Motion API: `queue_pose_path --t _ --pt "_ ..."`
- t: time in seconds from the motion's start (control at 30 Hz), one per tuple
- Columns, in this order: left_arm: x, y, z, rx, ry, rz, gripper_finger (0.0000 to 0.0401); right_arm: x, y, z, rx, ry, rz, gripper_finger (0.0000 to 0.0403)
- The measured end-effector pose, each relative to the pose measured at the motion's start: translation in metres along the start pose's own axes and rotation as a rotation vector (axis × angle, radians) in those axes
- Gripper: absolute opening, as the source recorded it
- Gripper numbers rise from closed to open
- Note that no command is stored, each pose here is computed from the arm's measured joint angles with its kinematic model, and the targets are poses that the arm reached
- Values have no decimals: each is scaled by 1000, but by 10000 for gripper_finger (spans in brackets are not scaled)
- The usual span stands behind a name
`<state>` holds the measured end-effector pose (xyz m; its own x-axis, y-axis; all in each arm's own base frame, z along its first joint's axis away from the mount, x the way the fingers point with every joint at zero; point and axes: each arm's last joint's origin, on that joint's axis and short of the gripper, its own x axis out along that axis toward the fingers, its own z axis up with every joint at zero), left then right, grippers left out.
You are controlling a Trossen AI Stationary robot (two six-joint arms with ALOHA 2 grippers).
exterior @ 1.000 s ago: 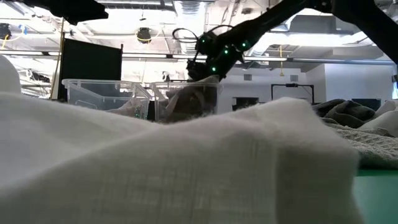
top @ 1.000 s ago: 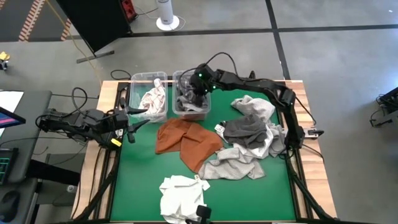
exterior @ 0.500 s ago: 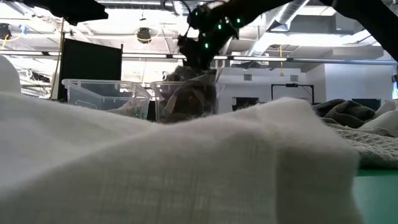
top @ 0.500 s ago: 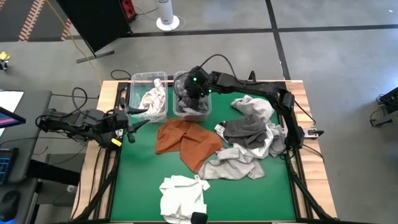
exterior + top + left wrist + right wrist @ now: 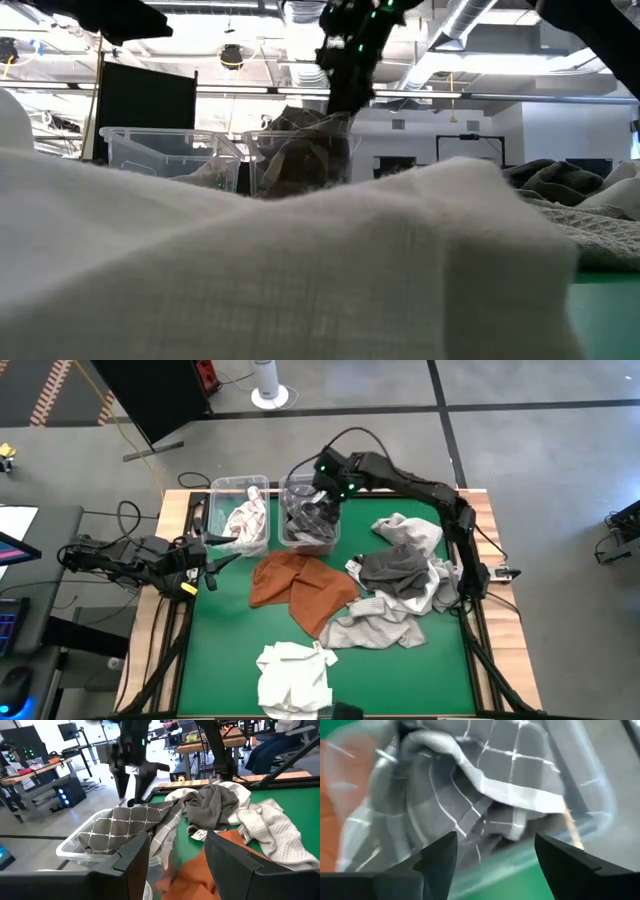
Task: Sort towels by color in basket
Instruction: Put the dark gray patterned towel into the right transparent bin
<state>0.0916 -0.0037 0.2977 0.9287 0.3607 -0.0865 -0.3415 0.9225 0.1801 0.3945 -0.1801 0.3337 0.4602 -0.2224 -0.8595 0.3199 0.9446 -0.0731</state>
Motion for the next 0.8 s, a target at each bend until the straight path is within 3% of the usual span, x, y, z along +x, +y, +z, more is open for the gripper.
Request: queue_pose_path --t 0.17,0.33,0.5,0.7,0.8 --pt "0 0 0 -15 4 0 180 -34 27 11 -95 -155 17 294" --pt "0 0 0 -18 3 0 180 -34 59 29 -208 -325 38 294" --pt "0 0 0 -48 3 -1 180 16 65 30 -251 -242 25 287" --pt "0 -2 0 -66 0 -57 180 79 19 16 -124 -57 -27 281" --pt "0 -2 -1 -56 3 -56 180 107 11 5 -107 36 -13 281"
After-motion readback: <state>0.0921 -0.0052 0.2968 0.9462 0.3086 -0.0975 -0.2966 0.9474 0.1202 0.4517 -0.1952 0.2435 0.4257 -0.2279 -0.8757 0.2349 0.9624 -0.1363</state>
